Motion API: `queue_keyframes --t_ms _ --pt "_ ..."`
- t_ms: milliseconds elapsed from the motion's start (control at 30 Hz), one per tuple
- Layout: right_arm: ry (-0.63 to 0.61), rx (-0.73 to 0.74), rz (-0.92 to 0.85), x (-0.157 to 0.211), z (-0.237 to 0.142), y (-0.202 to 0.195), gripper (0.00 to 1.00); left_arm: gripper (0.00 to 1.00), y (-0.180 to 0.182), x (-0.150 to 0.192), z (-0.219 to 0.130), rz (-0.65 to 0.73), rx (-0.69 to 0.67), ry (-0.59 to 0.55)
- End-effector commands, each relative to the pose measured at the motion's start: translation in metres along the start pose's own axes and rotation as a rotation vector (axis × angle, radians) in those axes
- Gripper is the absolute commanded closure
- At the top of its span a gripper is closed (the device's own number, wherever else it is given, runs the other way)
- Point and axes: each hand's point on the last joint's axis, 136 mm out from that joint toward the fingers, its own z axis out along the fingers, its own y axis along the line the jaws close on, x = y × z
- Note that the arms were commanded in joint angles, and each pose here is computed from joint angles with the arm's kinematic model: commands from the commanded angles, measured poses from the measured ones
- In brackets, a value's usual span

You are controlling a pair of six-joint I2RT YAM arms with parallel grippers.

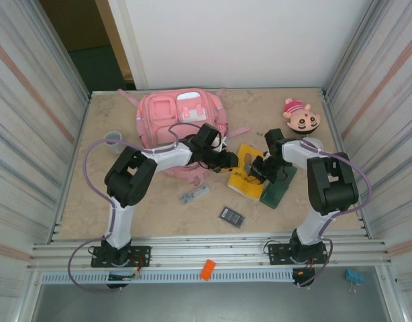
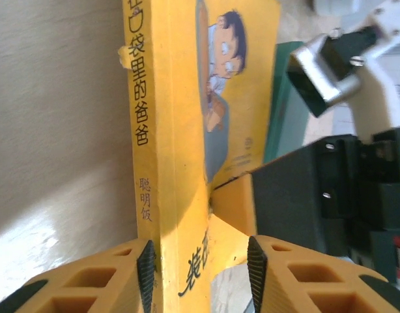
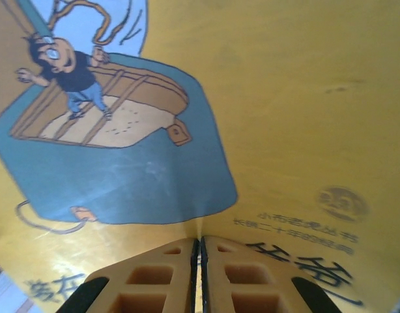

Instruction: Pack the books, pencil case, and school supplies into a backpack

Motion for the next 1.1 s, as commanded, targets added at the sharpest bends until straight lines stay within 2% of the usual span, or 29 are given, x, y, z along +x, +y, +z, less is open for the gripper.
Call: queue_keyframes --t_ms 0,100,200,267,467,667,833,900,1067 --pt "-0.011 -0.058 -0.049 -0.007 0.014 0.025 0.84 0.62 -0.009 0.018 -0.011 0.036 -0.056 0.037" --pt "-0.052 -0.014 -0.055 -0.01 -0.002 0.021 0.71 0.64 0.013 0.014 -0.014 0.026 -0.174 0.021" --pt "-0.091 0.026 -0.04 -0.013 -0.021 0.01 0.54 0.62 0.017 0.01 -0.016 0.037 -0.199 0.01" --pt "-0.112 0.045 -0.028 -0.015 -0.032 -0.001 0.46 0.6 0.013 0.006 -0.017 0.047 -0.19 -0.004" --pt "-0.118 0.098 -0.005 -0.019 -0.041 -0.029 0.4 0.55 0.008 -0.002 -0.026 0.059 -0.203 -0.051" --pt "-0.078 0.06 -0.028 -0.026 -0.028 -0.021 0.41 0.55 0.009 -0.004 -0.027 0.048 -0.208 -0.066" --pt "-0.059 0.11 -0.005 -0.034 -0.013 -0.032 0.44 0.54 0.015 -0.004 -0.023 0.024 -0.222 -0.059" --pt "-0.05 0.148 0.002 -0.036 -0.007 -0.039 0.49 0.54 0.018 -0.004 -0.02 0.016 -0.227 -0.052" --pt "-0.024 0.219 -0.003 -0.037 0.002 -0.053 0.73 0.54 0.027 -0.004 -0.013 -0.009 -0.255 -0.025"
